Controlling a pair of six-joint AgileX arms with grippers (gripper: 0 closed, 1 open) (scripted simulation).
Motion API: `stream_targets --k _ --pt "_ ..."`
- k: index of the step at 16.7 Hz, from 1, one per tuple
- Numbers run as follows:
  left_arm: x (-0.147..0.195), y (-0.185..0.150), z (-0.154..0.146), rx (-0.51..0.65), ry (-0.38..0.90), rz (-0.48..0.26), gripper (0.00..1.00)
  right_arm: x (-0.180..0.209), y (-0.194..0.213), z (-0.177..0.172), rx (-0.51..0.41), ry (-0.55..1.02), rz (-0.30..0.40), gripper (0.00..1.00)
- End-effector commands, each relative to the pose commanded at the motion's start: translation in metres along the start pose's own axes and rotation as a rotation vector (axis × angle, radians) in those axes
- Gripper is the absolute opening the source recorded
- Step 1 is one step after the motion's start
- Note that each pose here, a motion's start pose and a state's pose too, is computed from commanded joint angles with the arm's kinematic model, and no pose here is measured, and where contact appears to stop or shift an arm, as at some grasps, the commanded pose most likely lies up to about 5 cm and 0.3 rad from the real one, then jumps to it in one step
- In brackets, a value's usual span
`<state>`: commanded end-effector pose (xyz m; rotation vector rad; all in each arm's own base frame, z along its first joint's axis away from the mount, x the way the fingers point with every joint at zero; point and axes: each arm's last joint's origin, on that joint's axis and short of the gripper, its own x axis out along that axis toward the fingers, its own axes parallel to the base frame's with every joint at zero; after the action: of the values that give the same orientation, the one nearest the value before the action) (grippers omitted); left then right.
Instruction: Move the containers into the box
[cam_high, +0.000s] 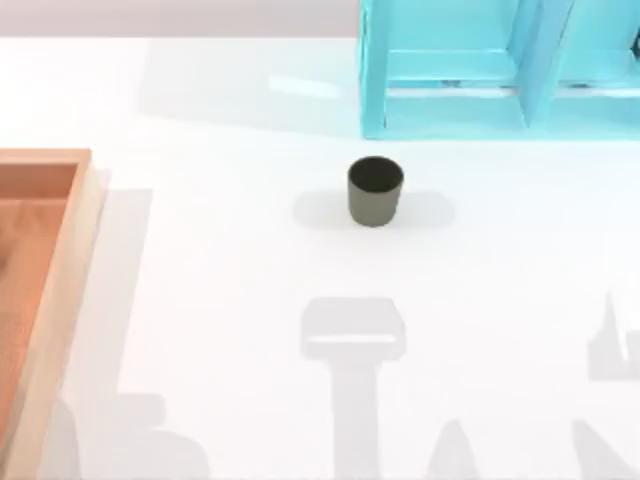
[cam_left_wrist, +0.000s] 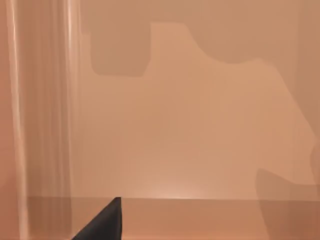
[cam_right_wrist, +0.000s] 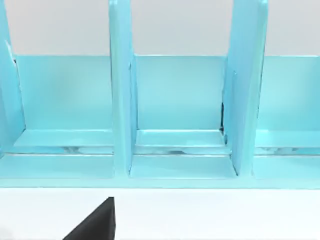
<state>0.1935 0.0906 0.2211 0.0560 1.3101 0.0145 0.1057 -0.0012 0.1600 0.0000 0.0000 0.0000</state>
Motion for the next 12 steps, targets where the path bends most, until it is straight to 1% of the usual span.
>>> stream_targets --k 3,5,9,12 --pt "-0.004 0.001 0.001 -0.001 0.0 0.0 1.0 0.0 0.0 0.0 0.0 0.0 0.0 1.0" --pt "-0.016 0.003 0.007 -0.003 0.007 -0.004 1.0 0.0 0.0 0.0 0.0 0.0 0.0 1.0" --pt "-0.062 0.007 0.022 -0.003 0.004 0.0 1.0 0.0 0.0 0.0 0.0 0.0 0.0 1.0" --pt "-0.091 0.005 0.025 -0.001 -0.001 0.002 1.0 0.0 0.0 0.0 0.0 0.0 0.0 1.0"
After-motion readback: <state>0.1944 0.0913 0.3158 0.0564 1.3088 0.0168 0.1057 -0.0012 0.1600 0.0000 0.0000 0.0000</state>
